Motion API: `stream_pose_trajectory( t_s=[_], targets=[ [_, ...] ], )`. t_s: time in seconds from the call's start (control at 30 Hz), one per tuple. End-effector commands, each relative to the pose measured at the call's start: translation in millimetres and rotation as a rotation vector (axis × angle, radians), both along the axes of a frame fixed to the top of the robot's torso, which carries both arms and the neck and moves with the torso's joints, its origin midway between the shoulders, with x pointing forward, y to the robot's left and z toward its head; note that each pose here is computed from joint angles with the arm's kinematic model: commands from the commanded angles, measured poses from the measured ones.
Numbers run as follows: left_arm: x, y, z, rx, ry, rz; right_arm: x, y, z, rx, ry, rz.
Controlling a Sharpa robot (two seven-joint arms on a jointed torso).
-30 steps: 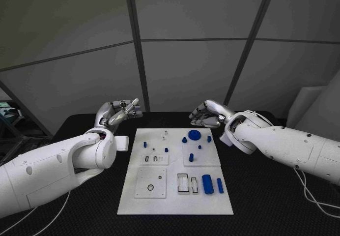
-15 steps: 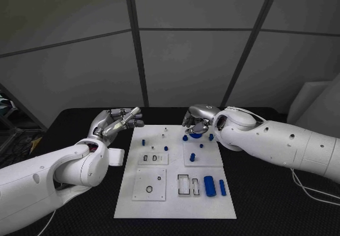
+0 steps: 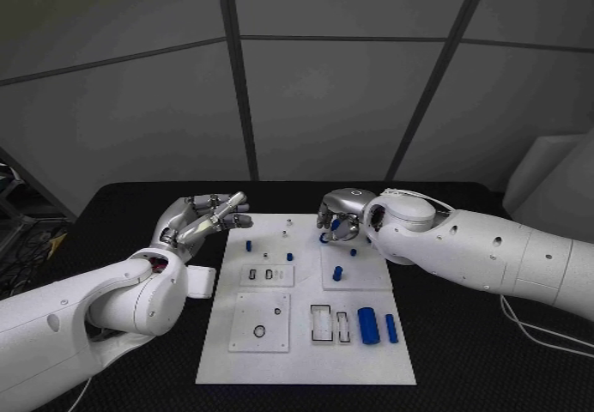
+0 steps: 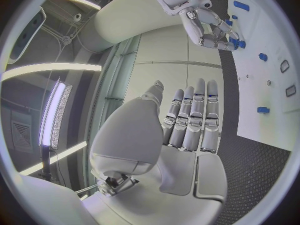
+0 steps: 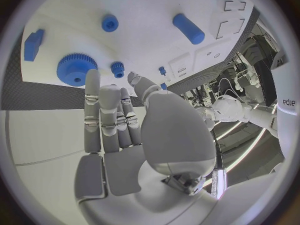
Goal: Assemble the parts on the task board
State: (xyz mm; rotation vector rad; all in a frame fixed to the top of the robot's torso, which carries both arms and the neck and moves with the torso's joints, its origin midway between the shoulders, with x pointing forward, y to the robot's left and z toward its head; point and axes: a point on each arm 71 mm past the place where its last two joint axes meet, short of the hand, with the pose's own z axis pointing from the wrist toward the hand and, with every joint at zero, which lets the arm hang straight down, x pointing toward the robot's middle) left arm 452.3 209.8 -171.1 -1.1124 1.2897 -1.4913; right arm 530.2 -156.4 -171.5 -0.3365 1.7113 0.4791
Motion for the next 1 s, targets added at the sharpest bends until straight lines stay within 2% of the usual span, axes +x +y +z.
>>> stream_pose_trajectory(
  t_s=[0.03, 1.0],
  targets=[
    [-0.7, -1.6, 2.3, -0.001, -0.012, -0.018, 1.1, 0.0, -0.8, -0.045, 0.011, -0.007],
    [-0.1, -0.7, 1.6, 0.001, -0.006, -0.019, 6.7, 3.1, -3.8, -0.051, 0.018, -0.001]
  ],
)
